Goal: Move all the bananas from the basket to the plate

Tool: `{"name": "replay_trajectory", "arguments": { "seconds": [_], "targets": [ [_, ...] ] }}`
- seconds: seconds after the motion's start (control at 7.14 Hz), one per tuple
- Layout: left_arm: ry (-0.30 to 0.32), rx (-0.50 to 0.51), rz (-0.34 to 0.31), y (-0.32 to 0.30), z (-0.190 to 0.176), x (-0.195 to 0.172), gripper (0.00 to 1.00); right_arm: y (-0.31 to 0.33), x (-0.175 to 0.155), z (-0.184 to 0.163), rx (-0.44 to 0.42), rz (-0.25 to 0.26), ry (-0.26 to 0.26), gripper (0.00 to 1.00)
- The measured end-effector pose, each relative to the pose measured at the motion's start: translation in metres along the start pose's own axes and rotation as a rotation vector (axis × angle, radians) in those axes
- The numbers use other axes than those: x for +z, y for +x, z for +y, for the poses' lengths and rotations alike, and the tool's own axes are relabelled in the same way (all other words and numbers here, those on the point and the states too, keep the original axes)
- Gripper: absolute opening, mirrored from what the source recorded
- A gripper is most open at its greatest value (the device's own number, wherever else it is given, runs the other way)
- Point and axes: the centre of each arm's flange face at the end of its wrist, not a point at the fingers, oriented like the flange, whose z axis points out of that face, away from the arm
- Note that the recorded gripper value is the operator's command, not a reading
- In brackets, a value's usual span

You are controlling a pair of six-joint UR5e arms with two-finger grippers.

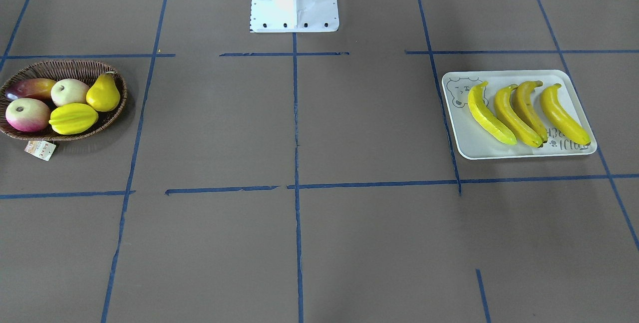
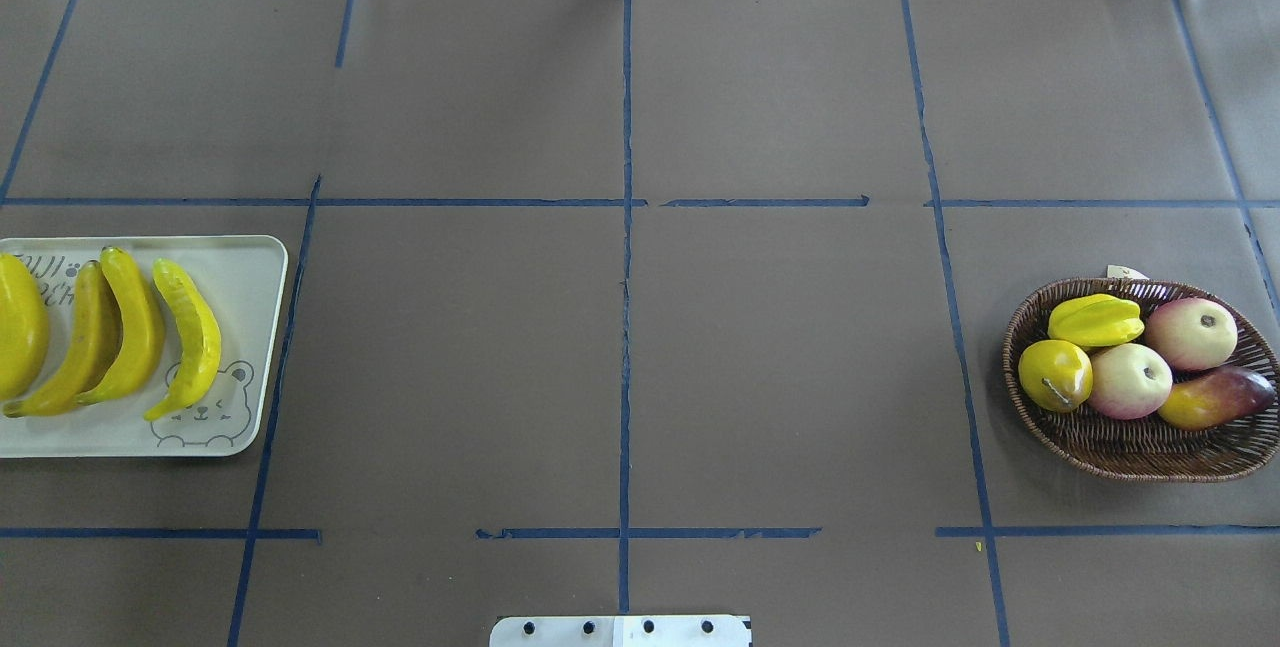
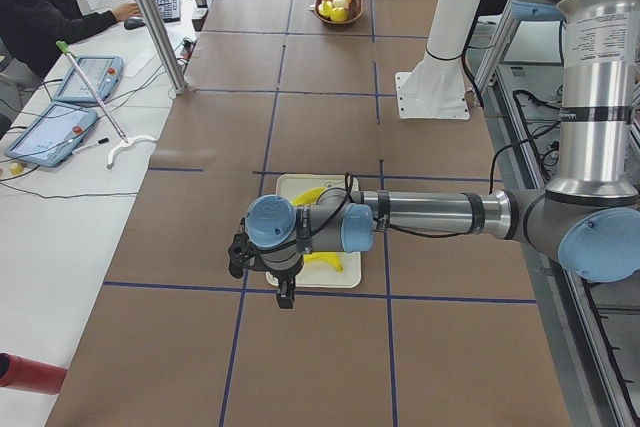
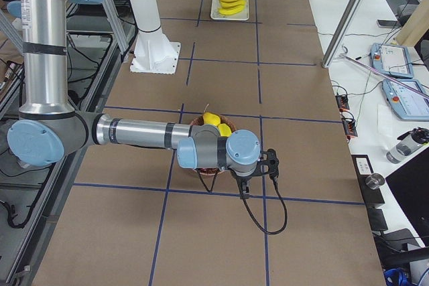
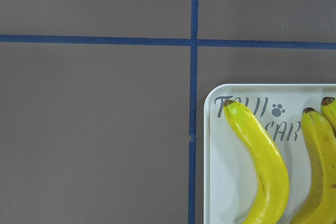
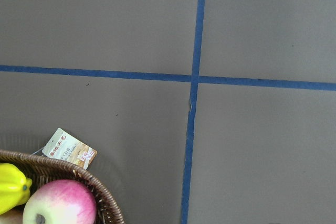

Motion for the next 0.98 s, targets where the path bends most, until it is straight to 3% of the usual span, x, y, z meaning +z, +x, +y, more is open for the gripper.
{"name": "replay_trajectory", "arguments": {
  "seconds": [0.56, 0.98],
  "targets": [
    [0.0, 0.001, 0.0, 0.0, -0.001, 0.0, 1.0, 0.009, -0.012, 0.001, 0.081, -0.008, -0.022, 1.0],
    [-0.001, 0.001, 0.0, -0.001, -0.001, 0.001, 1.0, 0.01, -0.015, -0.002, 0.088, 0.012, -0.025, 1.0]
  ]
}}
